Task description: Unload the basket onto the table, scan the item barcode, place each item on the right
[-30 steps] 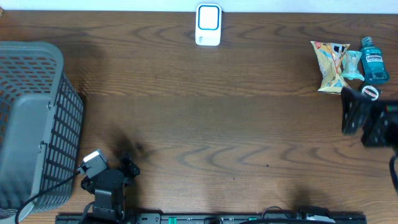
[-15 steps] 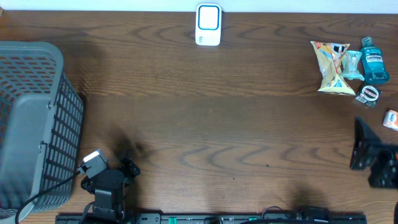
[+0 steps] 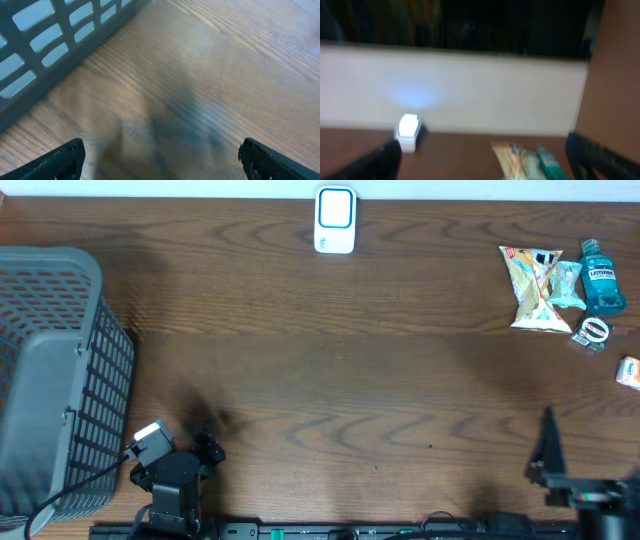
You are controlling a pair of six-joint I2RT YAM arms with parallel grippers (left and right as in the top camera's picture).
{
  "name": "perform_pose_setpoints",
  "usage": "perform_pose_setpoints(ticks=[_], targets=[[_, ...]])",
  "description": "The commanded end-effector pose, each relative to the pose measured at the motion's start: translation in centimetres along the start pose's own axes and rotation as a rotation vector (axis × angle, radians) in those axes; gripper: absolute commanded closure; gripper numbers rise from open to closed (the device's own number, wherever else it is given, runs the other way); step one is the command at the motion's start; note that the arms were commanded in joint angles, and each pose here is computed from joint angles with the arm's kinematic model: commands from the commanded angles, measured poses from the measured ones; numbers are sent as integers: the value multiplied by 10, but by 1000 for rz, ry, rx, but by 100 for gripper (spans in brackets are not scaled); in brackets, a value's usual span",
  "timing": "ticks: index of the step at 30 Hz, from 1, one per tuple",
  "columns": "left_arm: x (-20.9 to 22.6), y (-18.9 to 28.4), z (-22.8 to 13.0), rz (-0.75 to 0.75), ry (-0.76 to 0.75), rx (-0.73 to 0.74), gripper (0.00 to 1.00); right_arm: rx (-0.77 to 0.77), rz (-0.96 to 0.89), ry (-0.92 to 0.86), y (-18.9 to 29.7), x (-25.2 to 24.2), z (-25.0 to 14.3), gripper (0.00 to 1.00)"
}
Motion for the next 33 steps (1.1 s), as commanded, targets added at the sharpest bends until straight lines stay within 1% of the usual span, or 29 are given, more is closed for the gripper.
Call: perform_pose_setpoints(ticks=[1,5,8,14,21,27,33], targets=[[8,-1,-5,40,-12,13,2,-41,77,-3,-13,18,-38,1],[8,-1,-5,40,-12,13,3,-110,89,0,-31,26,-68,1],[8,-1,-5,40,-12,13,2,-148,83,3,-49,31,-100,1],[8,-1,-5,40,-12,13,2,-144,88,2,-68,40,-146,1],[8,-1,-5,40,-12,13,3,-64,93,-4,-78,46,-195,1],[8,-1,-5,40,-12,13,2,-1,96,-9,-81,50,-224,1],[8,-1,-5,40,-13,13,2,136,128,-20,-78,58,-257,1]])
Point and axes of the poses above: each gripper's point midway between its finger pads, its own y axis back along the fingers, its own x axis along the line the jaws close on, z = x × y, the point moved 1 cm from there along y, back along the fingers, and after that the axes turned 6 degrees about y, right-handed, at the moved point
